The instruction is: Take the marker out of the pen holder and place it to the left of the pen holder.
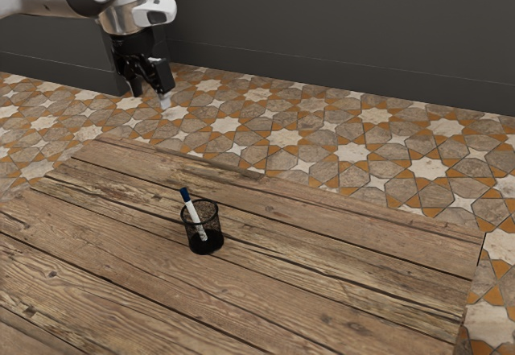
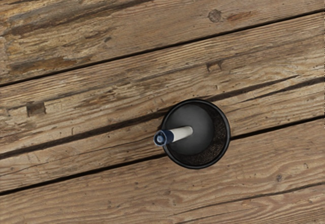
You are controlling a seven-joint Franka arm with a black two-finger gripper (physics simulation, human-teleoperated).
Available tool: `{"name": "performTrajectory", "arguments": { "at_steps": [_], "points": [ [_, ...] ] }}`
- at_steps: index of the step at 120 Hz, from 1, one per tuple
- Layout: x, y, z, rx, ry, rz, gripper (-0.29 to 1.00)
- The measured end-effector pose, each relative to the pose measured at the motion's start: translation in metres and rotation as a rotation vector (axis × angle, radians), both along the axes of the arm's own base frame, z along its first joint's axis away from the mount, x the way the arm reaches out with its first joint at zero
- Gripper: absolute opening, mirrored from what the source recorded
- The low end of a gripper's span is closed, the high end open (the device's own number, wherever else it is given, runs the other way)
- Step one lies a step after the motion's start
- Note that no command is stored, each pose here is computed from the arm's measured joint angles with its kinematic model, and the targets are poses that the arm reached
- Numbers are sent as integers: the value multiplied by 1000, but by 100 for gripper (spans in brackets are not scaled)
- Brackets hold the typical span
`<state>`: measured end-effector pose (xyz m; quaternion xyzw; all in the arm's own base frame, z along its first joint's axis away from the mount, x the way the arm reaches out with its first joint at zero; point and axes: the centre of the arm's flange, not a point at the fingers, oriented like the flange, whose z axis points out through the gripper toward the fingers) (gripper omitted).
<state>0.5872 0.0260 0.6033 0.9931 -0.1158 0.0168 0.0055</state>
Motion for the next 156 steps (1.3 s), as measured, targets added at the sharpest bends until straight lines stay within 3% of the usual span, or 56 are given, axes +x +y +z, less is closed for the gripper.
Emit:
{"name": "performTrajectory", "arguments": {
  "at_steps": [19, 28, 49, 74, 118, 156],
  "points": [
    [2, -2, 0, -2, 2, -8, 70],
    [12, -1, -24, -5, 45, -7, 70],
    [34, 20, -106, -124, 159, 47, 70],
    [31, 30, -181, -169, 246, 84, 70],
    [47, 33, -235, -196, 166, 120, 70],
    [46, 25, -259, -203, 182, 113, 70]
  ]
}}
